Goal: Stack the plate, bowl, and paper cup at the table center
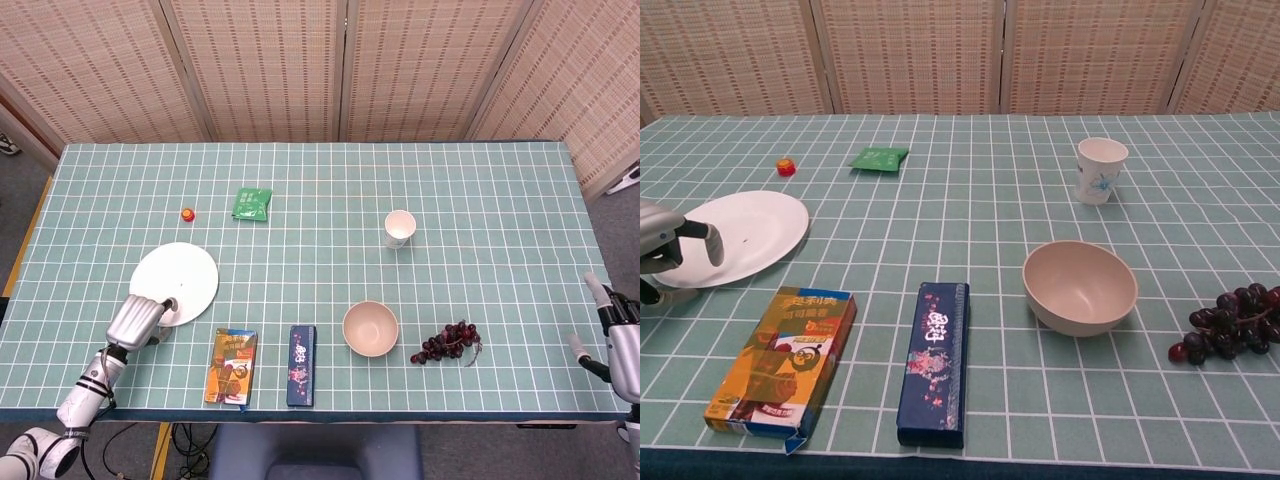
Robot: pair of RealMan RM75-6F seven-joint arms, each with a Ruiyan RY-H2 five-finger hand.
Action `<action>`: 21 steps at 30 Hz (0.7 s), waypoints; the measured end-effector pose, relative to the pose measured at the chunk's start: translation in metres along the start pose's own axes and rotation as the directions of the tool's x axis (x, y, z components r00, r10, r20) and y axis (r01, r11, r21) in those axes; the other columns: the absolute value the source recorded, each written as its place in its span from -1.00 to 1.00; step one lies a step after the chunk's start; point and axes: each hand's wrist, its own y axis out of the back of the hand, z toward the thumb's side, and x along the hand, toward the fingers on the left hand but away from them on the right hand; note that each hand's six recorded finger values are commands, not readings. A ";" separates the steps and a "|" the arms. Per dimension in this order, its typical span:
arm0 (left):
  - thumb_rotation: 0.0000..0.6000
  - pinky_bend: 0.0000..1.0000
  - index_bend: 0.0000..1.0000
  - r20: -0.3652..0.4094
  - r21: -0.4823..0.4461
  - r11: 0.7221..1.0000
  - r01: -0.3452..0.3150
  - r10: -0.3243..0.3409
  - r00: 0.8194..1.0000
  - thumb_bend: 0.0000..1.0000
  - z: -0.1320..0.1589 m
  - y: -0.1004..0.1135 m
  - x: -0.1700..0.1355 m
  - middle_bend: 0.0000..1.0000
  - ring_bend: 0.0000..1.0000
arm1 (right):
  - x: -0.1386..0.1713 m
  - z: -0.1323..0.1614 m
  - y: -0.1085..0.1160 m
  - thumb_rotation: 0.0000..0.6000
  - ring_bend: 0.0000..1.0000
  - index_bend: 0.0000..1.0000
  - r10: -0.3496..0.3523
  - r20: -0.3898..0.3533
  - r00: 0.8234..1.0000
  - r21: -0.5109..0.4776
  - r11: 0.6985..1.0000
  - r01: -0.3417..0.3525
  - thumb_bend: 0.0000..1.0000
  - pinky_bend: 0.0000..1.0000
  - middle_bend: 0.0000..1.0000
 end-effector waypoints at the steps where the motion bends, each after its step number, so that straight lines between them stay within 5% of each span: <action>1: 1.00 1.00 -0.17 -0.001 0.001 1.000 0.000 0.000 1.000 -0.46 0.000 0.000 0.001 1.00 1.00 | 0.000 -0.001 0.000 1.00 -0.57 -0.87 0.001 0.002 1.000 0.000 1.000 -0.001 -0.44 -0.50 -0.64; 21: 1.00 1.00 -0.13 -0.039 -0.018 1.000 0.013 -0.013 0.999 -0.47 -0.004 -0.001 0.016 1.00 1.00 | 0.002 -0.007 -0.003 1.00 -0.56 -0.87 0.006 0.025 1.000 -0.003 1.000 -0.005 -0.45 -0.50 -0.64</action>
